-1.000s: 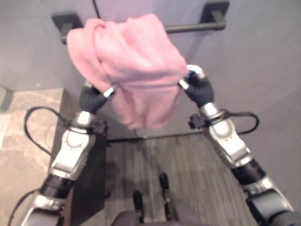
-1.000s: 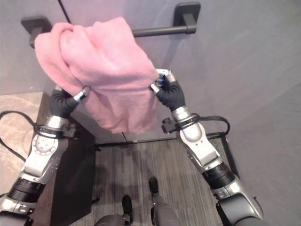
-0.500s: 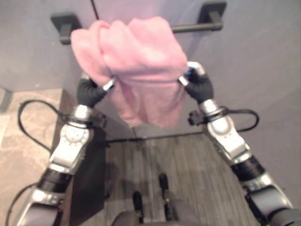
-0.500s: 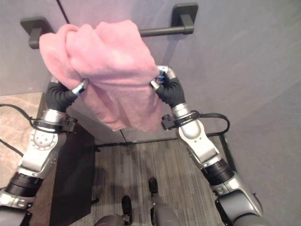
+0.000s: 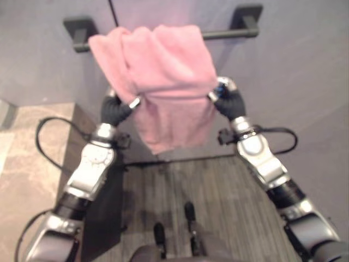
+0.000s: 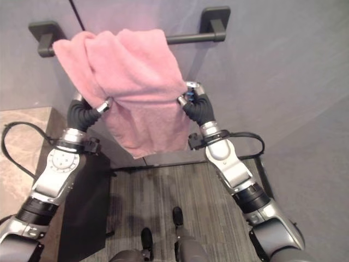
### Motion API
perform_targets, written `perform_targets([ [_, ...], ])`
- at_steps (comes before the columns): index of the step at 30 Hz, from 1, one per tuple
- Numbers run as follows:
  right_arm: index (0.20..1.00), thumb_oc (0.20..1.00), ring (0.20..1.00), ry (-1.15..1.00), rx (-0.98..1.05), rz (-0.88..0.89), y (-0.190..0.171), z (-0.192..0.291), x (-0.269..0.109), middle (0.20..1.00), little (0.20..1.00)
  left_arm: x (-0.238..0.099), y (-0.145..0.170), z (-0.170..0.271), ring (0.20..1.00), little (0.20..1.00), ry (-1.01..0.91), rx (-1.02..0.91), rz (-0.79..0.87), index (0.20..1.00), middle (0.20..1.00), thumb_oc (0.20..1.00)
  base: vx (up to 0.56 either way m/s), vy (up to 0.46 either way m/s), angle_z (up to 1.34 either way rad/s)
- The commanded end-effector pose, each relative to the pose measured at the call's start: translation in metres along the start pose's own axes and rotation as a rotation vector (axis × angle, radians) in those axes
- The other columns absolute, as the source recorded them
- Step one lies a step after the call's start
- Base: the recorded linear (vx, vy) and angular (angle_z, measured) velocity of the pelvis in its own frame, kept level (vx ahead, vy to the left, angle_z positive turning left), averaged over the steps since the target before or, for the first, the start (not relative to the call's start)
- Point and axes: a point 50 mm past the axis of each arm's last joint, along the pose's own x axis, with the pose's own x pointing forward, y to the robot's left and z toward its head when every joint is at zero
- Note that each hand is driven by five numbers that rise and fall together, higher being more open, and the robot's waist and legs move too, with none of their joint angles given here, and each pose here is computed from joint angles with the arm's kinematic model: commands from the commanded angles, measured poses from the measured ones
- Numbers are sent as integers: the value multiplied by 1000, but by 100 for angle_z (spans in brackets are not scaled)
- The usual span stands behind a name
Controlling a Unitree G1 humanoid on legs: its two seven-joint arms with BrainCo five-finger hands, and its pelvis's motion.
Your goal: Put brush and paste in cup on sink, flatten towel.
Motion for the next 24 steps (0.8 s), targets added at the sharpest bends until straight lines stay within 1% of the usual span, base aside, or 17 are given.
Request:
perform_targets([
  [1,200,200,200,-143,0,-195,-40,26,5,200,200,12,28,16,200,200,-91,39,129,200,200,200,33,-17,0],
  [2,200,200,200,-129,-5,-213,-41,23,3,200,200,8,27,10,200,200,-64,-28,164,200,200,200,0,0,0],
  [3,200,200,200,-100,-10,-240,-42,15,1,200,200,6,25,2,200,200,-26,-43,182,200,200,200,0,0,0],
  [5,200,200,200,-83,1,-238,-41,12,0,200,200,6,23,0,200,200,-14,-3,160,200,200,200,0,0,0],
  [6,200,200,200,-82,5,-225,-41,13,0,200,200,7,24,2,216,216,-23,33,150,216,216,216,23,-34,-4],
  [7,200,200,200,-99,14,-224,-42,18,-1,200,200,1,31,-1,523,523,-8,-41,208,523,523,523,29,-42,-4],
  [8,200,200,200,-88,12,-234,-44,15,-3,200,200,-4,31,-8,956,956,27,-84,242,956,956,956,30,-43,-4],
  [9,200,200,200,-78,3,-243,-45,13,-4,200,200,-7,32,-11,1000,1000,45,-77,248,1000,1000,1000,0,0,0],
  [13,200,200,200,-71,14,-237,-46,14,-7,200,200,-17,40,-14,1000,1000,71,-84,246,1000,1000,1000,9,-16,0],
  [14,200,200,200,-64,20,-236,-47,13,-8,200,200,-22,43,-16,667,667,86,-86,252,667,667,667,0,0,0],
  [15,200,200,200,-53,11,-237,-49,11,-10,200,200,-27,46,-18,200,200,102,-86,246,200,200,200,0,0,0],
  [18,200,200,200,-39,11,-239,-51,8,-13,200,200,-34,49,-22,200,200,131,-84,246,200,200,200,4,-11,2],
  [19,200,200,200,-35,22,-238,-50,7,-13,200,200,-35,49,-23,272,272,137,-89,246,272,272,272,1,-25,4],
  [20,200,200,200,-32,23,-231,-49,6,-13,200,200,-35,48,-23,200,200,138,-88,230,200,200,200,-3,-27,6],
  [23,200,200,200,-27,38,-220,-46,5,-13,200,200,-34,48,-23,200,200,138,-75,221,200,200,200,-5,-17,4],
  [24,200,200,200,-23,40,-216,-45,4,-13,200,200,-34,47,-24,746,746,142,-76,221,746,746,746,0,0,0],
])
